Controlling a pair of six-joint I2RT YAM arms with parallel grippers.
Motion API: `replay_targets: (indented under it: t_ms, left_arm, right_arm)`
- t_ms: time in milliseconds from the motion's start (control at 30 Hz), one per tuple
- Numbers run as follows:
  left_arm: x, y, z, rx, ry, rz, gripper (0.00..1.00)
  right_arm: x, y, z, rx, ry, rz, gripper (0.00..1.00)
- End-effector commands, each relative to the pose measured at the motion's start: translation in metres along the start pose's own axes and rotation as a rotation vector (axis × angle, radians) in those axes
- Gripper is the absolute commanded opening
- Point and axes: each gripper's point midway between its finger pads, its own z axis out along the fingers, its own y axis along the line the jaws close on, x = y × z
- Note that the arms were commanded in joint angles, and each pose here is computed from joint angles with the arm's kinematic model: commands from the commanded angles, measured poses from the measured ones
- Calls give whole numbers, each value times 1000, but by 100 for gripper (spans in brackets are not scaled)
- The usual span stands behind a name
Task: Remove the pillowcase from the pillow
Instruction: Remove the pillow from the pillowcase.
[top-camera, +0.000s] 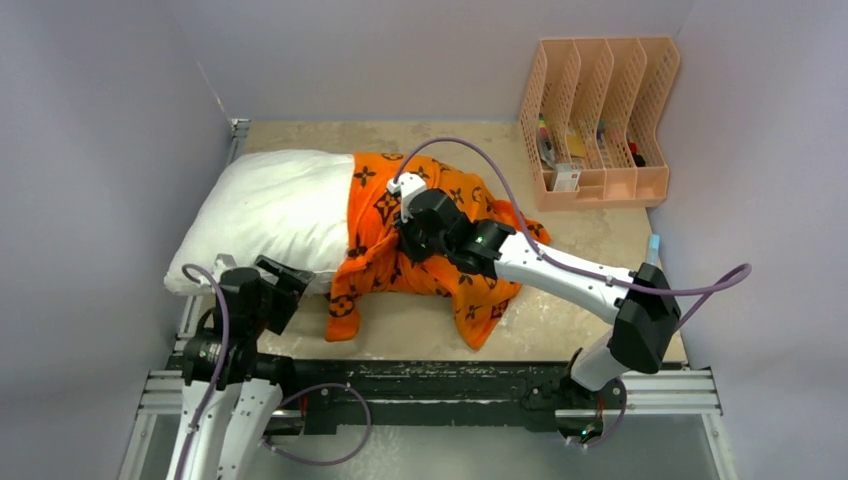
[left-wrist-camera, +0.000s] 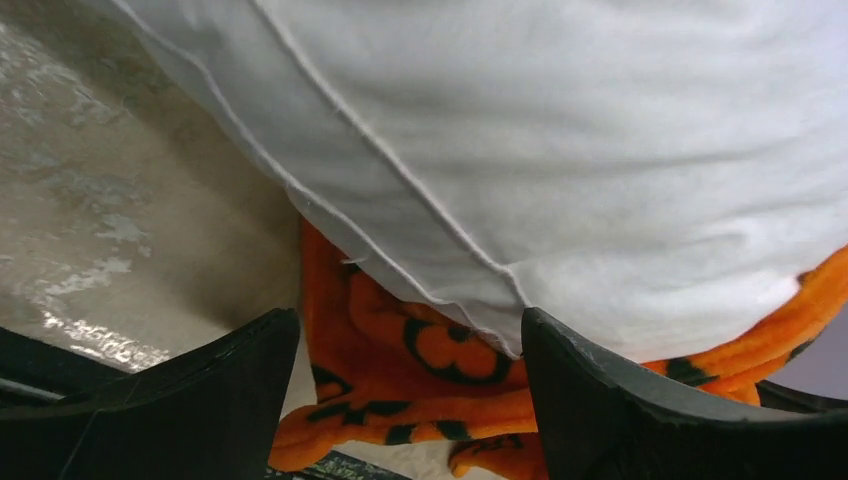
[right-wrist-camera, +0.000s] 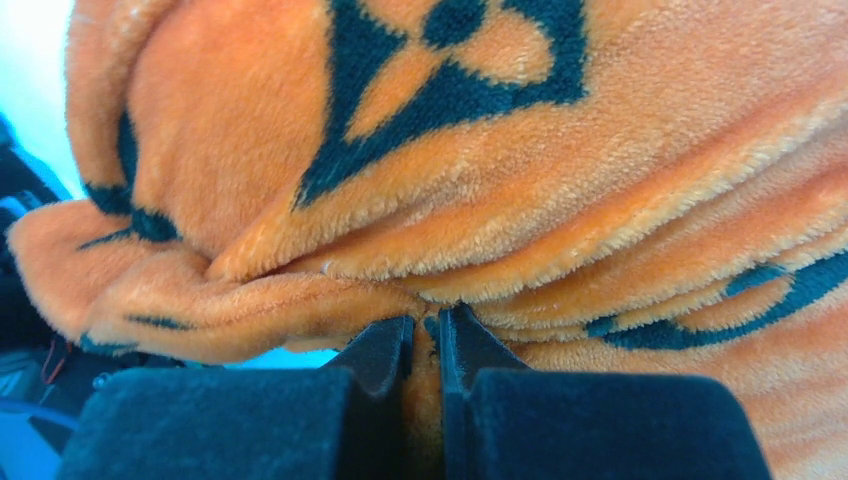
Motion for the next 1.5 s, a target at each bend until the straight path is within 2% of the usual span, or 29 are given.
replay_targets:
  t_ms: [0, 167, 233, 400, 500, 600, 667, 700, 767, 800, 900, 1033, 1100, 1167, 1267, 1333, 1400, 1467]
  left_arm:
    - [6, -27, 22, 188, 11, -161, 81]
    - [-28, -69, 32, 328, -119, -208, 82]
    - [-37, -93, 26, 417, -139, -217, 82]
    - [-57, -121, 10, 525, -215, -193, 83]
    - [-57, -132, 32, 546, -195, -209, 83]
    - [-55, -153, 56, 561, -157, -145, 80]
    - [-51, -172, 69, 576, -110, -77, 63]
    - [-51, -176, 73, 554, -98, -35, 47]
    - [-54, -166, 84, 434, -97, 21, 7]
    - [-59, -155, 87, 357, -122, 35, 0]
    - [-73, -148, 87, 287, -182, 67, 0]
    - [-86, -156, 93, 249, -219, 129, 0]
    - [-97, -162, 101, 213, -246, 185, 0]
    - [-110, -169, 109, 178, -278, 234, 0]
    - [-126, -193, 109, 183, -304, 295, 0]
    - [-139, -203, 99, 165, -337, 311, 0]
    - [-152, -209, 89, 152, -379, 346, 0]
    - [-162, -207, 87, 110, -385, 369, 0]
  right_arm:
    - [-64, 38, -16, -176, -174, -1, 0]
    - [-50, 47, -21, -228, -143, -16, 0]
    - [-42, 48, -21, -243, -122, -16, 0]
    - [-26, 48, -24, -254, -75, 5, 0]
    - [-25, 79, -40, -412, -71, -21, 0]
    - [-11, 122, -62, -535, -43, -170, 0]
    - [-3, 130, -67, -535, -19, -234, 0]
    - [-3, 124, -65, -475, -22, -241, 0]
    - [-5, 91, -61, -282, -26, -209, 0]
    - [-4, 70, -63, -169, -28, -170, 0]
    - [11, 7, -76, 96, -52, -203, 0]
    - [82, -5, -92, 23, 136, -264, 0]
    - [117, 15, -102, -138, 248, -265, 0]
    - [140, 42, -114, -310, 280, -261, 0]
    - [156, 56, -127, -400, 307, -261, 0]
    - [158, 52, -135, -389, 352, -276, 0]
    - [149, 52, -134, -359, 324, -251, 0]
    - [147, 45, -140, -297, 402, -244, 0]
